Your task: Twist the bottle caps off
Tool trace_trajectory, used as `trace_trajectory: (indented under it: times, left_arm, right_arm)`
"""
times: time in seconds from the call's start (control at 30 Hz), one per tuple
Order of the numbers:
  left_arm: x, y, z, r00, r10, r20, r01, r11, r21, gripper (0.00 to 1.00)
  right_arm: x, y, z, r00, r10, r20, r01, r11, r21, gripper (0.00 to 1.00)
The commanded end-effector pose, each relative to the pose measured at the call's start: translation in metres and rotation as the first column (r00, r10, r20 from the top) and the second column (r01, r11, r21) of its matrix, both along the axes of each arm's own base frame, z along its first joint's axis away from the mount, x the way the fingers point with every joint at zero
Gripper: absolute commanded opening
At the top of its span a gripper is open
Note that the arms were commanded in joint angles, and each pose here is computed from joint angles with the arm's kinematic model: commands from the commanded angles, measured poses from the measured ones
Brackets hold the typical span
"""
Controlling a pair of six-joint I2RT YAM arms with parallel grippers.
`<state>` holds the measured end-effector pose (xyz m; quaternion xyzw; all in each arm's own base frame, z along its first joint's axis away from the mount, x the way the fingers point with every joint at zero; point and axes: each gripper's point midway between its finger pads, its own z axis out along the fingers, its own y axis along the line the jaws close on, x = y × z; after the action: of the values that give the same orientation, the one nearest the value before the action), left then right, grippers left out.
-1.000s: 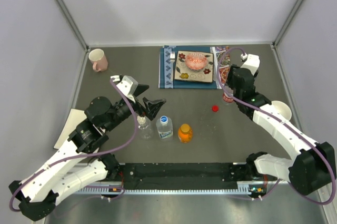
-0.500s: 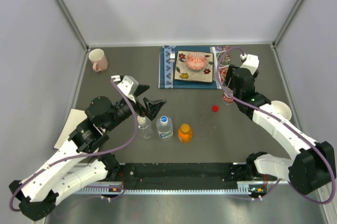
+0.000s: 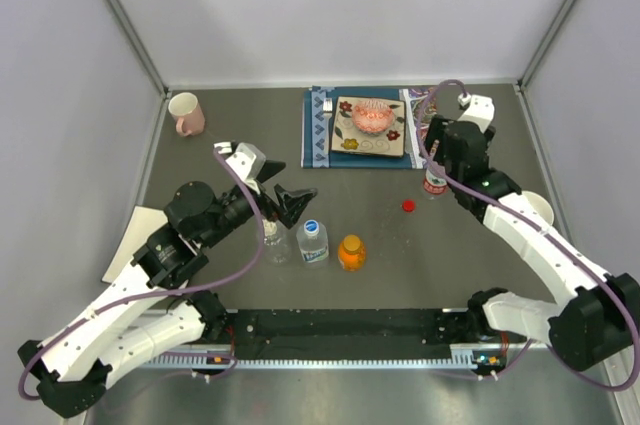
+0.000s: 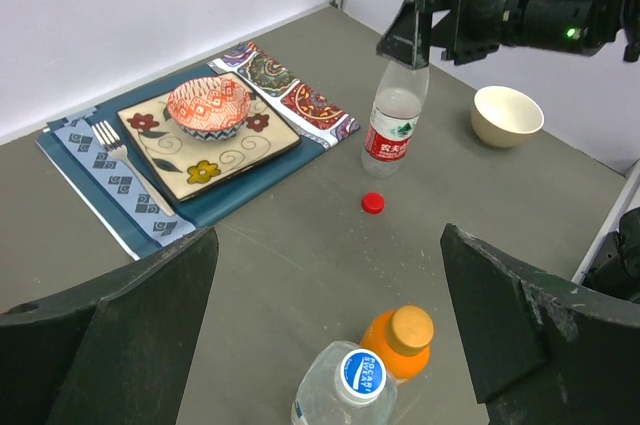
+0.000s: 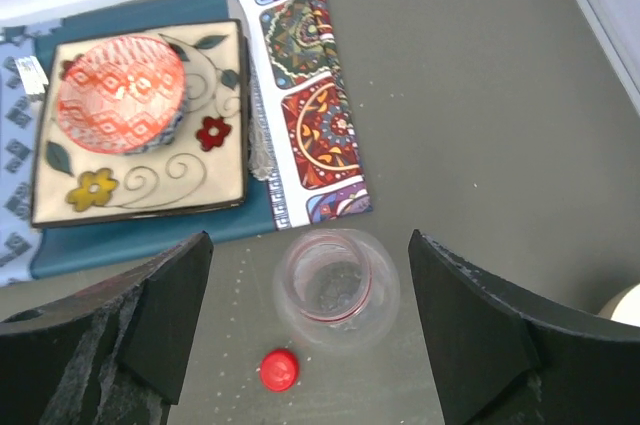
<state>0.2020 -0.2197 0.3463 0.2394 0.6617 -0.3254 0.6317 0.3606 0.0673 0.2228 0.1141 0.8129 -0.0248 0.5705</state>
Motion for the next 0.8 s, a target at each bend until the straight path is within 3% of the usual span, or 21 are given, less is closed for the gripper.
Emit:
trace_trajectory:
  times: [0.0, 0.23, 0.3, 0.43, 0.5, 0.6, 0.77]
  left_arm:
    - [0.002, -0.002, 0.018, 0.999, 0.003, 0.044, -0.001, 0.999, -0.04, 0.99]
    - [0.009, -0.002, 0.021, 0.999, 0.028, 0.042, -0.026, 0.999, -0.036, 0.99]
    - [0.018, 0.009, 0.022, 0.993, 0.109, 0.032, -0.108, 0.993, -0.042, 0.99]
    - [0.038, 0.036, 0.013, 0.953, 0.301, -0.038, -0.302, 0.953, -0.007, 0.99]
    - [0.045, 0.05, 0.016, 0.918, 0.39, -0.068, -0.391, 0.92, 0.003, 0.99]
    - [0.052, 0.064, 0.004, 0.875, 0.474, -0.094, -0.47, 0.88, 0.061, 0.99]
    - [0.047, 0.061, -0.005, 0.886, 0.449, -0.121, -0.444, 0.894, 0.061, 0.99]
  right_arm:
    - [-0.005, 0.011, 0.086, 0.986, 0.037, 0.165, -0.054, 0.994, 0.097, 0.81]
    - [-0.04, 0.04, 0.133, 0.962, 0.186, 0.2, -0.204, 0.976, 0.074, 0.78]
    - [-0.055, 0.068, 0.128, 0.927, 0.322, 0.193, -0.34, 0.938, 0.065, 0.77]
    - [-0.103, 0.12, 0.115, 0.785, 0.589, 0.193, -0.615, 0.779, 0.124, 0.77]
    - [-0.132, 0.149, 0.09, 0.685, 0.712, 0.154, -0.728, 0.659, 0.188, 0.77]
    - [-0.158, 0.17, 0.058, 0.609, 0.787, 0.097, -0.782, 0.575, 0.24, 0.77]
    - [-0.185, 0.197, 0.022, 0.524, 0.851, 0.033, -0.827, 0.499, 0.258, 0.79]
